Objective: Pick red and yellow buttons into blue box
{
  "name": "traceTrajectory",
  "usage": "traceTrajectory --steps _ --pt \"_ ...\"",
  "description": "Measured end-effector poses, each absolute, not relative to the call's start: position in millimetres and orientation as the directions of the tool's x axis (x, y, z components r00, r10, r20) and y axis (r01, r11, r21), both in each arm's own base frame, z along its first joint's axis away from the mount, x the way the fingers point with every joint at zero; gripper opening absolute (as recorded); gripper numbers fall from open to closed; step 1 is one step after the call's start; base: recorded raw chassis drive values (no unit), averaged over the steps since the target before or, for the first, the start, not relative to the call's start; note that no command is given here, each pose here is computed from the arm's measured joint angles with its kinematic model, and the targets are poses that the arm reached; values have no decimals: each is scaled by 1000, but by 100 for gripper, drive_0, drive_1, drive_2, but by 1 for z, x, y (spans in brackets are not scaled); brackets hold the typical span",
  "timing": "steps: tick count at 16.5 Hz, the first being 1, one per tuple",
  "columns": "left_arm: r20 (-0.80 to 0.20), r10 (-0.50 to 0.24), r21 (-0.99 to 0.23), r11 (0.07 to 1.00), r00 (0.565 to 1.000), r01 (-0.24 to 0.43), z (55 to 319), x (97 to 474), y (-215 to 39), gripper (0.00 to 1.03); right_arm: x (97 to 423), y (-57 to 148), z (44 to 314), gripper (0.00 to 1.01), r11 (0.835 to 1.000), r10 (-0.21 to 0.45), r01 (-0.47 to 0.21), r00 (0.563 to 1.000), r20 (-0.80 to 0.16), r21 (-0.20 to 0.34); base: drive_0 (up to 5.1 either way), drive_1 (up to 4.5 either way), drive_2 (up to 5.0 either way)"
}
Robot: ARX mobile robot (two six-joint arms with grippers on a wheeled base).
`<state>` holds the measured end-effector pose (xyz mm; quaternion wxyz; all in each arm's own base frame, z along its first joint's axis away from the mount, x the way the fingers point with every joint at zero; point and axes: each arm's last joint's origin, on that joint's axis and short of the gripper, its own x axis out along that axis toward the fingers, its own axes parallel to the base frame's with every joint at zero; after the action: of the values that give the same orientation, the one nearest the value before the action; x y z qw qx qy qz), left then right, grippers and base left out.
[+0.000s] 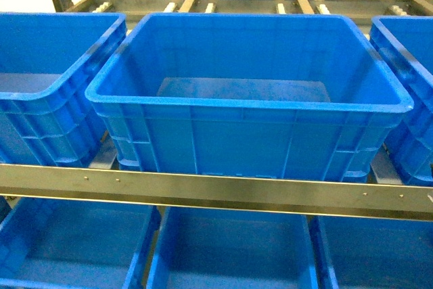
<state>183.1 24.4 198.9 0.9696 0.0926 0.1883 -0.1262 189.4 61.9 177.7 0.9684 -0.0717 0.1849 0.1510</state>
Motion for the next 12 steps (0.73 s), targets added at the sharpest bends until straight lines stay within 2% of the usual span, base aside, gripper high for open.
traceTrajectory --steps 5,12 --pt "-390 -202 134 953 899 272 199 183 25 24 189 62 178 27 943 269 -322 885 -379 -82 479 -248 -248" --pt "-389 -202 135 953 899 272 199 183 25 24 189 62 178 27 943 269 -322 885 -379 -82 -10 338 -358"
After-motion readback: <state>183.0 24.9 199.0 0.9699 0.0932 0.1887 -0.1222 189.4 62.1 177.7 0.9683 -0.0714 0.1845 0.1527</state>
